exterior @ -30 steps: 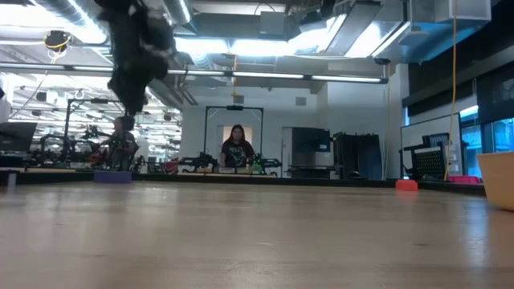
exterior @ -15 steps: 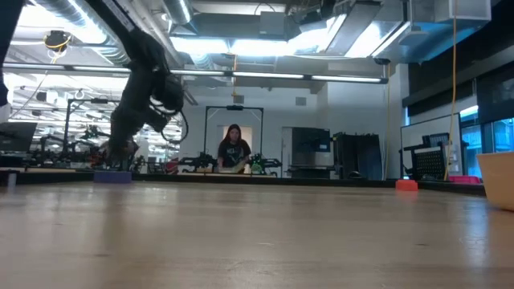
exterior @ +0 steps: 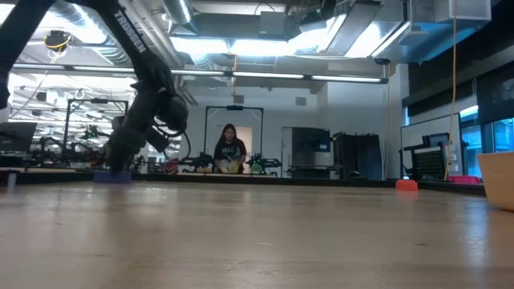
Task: Sort & place blocks by color
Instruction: Put the violet block into the blue bin
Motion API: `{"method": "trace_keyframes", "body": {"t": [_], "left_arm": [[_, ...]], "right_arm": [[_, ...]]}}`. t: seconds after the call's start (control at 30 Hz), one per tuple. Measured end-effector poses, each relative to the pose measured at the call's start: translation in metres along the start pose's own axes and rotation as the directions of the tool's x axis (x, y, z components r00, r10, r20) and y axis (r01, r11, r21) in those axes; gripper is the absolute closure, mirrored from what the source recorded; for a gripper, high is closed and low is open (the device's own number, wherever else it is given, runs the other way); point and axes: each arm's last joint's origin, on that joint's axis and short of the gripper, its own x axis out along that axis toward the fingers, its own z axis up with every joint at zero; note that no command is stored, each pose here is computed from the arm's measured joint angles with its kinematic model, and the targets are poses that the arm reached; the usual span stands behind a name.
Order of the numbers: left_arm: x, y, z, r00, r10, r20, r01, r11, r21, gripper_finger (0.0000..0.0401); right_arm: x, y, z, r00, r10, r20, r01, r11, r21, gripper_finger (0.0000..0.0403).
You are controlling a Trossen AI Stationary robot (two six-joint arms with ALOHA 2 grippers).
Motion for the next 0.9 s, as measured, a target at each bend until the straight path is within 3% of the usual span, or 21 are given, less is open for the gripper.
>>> {"method": "trace_keyframes", "body": {"t": [0.53, 0.73, 0.9], "left_arm": [[0.0095, 0.0007, 0.0076, 1.0, 0.007, 0.002, -0.007, 1.0, 0.013, 0.0212], [0.0095, 0.0006, 0.0076, 1.0, 0.007, 0.002, -0.007, 1.0, 0.013, 0.0245], [0.0095, 0.0005, 0.0074, 1.0, 0.006, -0.001, -0.006, 1.0, 0.013, 0.0305]], "right_arm": [[0.0, -0.0002, 0.0, 1.0, -0.002, 0.0, 0.002, 1.0, 0.013, 0.0403], [0.0, -0.0003, 0.0, 1.0, -0.002, 0.0, 0.002, 1.0, 0.013, 0.0403], [0.0, -0.0003, 0.0, 1.0, -0.003, 0.0, 0.003, 1.0, 0.012, 0.0403]]}}
